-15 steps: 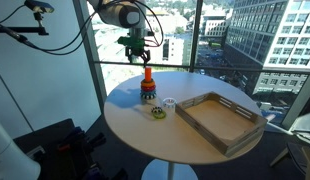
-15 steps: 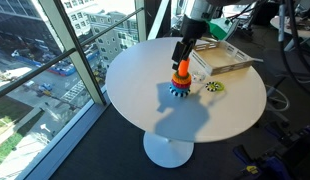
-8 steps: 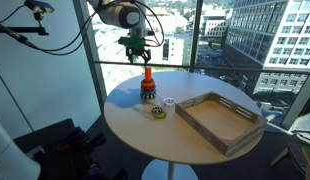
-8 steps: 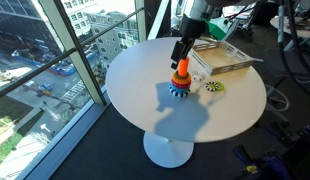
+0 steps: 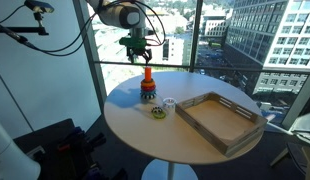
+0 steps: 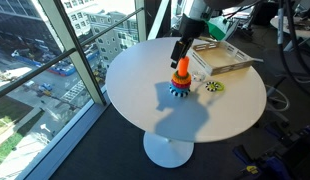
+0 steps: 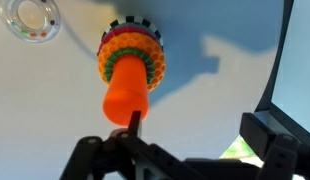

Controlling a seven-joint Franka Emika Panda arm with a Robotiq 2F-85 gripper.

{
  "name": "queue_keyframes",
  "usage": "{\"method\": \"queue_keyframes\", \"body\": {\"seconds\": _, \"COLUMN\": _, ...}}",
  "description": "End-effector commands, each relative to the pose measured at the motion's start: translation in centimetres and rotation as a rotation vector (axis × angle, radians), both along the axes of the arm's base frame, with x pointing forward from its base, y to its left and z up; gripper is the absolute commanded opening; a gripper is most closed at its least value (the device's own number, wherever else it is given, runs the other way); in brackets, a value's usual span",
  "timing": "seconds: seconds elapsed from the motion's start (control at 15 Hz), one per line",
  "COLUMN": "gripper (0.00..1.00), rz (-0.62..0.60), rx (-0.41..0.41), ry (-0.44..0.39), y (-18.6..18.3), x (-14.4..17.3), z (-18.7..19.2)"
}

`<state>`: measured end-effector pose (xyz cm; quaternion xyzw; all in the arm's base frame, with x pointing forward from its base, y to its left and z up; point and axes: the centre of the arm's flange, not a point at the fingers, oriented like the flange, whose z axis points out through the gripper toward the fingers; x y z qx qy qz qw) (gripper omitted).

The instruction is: Put the green object around the block

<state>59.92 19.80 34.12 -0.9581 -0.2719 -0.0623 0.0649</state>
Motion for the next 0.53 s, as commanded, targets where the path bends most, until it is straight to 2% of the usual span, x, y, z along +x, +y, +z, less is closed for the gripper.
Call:
{"method": "queue_keyframes", "body": {"seconds": 0.0, "gripper": 1.0, "rz": -0.003, "rx": -0.026, "ry": 0.0, "y": -0.2, "x": -0.12, "z": 0.11}}
{"method": "queue_keyframes", "body": {"seconds": 0.27, "gripper": 1.0, "rz": -0.003, "rx": -0.042, "ry": -0.01, "y": -0.29, "x": -0.06, "z": 0.06}}
{"method": "queue_keyframes", "body": {"seconds": 0.47, "gripper": 1.0, "rz": 0.011, "rx": -0.023, "ry": -0.003, "y": -0.13, "x": 0.01, "z": -0.17}}
